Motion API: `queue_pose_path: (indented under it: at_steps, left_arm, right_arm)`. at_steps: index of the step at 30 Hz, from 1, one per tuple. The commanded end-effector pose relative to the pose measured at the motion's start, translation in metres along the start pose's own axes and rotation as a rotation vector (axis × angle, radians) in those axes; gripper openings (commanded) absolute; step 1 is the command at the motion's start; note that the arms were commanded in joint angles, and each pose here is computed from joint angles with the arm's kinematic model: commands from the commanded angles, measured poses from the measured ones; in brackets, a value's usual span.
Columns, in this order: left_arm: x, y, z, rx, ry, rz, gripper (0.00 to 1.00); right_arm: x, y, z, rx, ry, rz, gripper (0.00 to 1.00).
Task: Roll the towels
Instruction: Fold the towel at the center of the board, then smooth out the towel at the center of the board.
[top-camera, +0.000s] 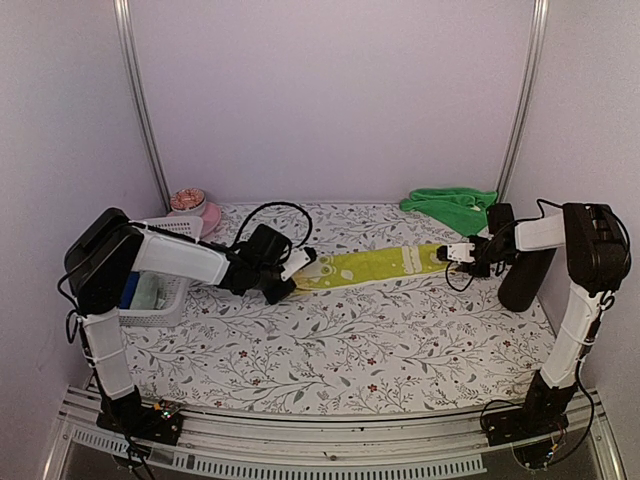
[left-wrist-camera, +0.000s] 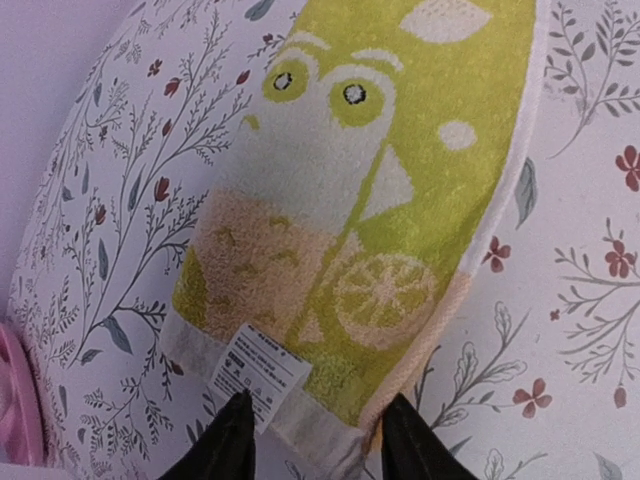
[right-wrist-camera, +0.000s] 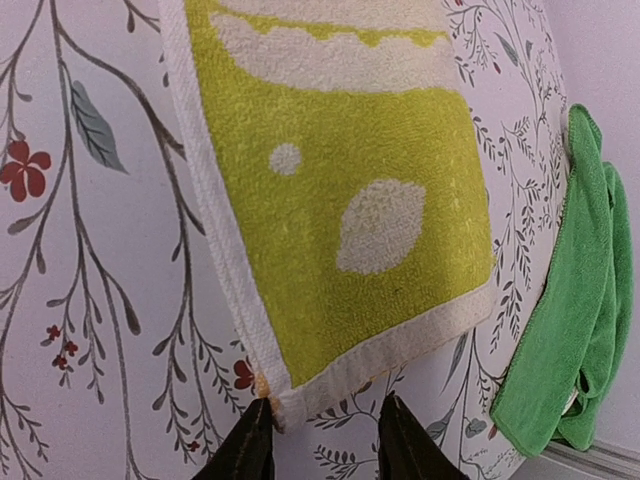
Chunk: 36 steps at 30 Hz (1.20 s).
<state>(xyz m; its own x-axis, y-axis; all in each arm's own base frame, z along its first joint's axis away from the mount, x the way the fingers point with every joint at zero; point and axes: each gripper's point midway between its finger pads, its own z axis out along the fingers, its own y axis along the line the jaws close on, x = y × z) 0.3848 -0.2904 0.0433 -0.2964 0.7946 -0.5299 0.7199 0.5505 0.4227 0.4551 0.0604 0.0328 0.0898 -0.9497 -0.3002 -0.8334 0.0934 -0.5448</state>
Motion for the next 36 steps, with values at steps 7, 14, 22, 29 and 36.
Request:
queue_pose_path:
  at_steps: [7, 14, 22, 29, 36]
  left_arm:
    - [0.014, 0.016, -0.021, -0.100, 0.093, -0.020, 0.68]
    - [0.027, 0.036, -0.044, -0.162, 0.137, -0.060, 0.94]
    - [-0.010, 0.082, -0.059, -0.195, -0.026, -0.267, 0.75]
    - [-0.026, 0.078, 0.008, -0.177, 0.044, -0.293, 0.29]
    - [-0.014, 0.067, 0.049, -0.164, 0.105, -0.300, 0.14]
  right_arm:
    - [0.001, -0.017, -0.036, 0.029, 0.059, -0.006, 0.69]
    - [-0.018, -0.044, -0.074, 0.034, 0.015, 0.079, 0.80]
    - [-0.068, -0.096, -0.083, 0.075, -0.189, 0.482, 0.53]
    - [-0.048, -0.107, -0.012, 0.053, -0.070, 0.815, 0.03]
    - [-0.024, -0.094, 0.023, 0.043, 0.018, 0.925, 0.03]
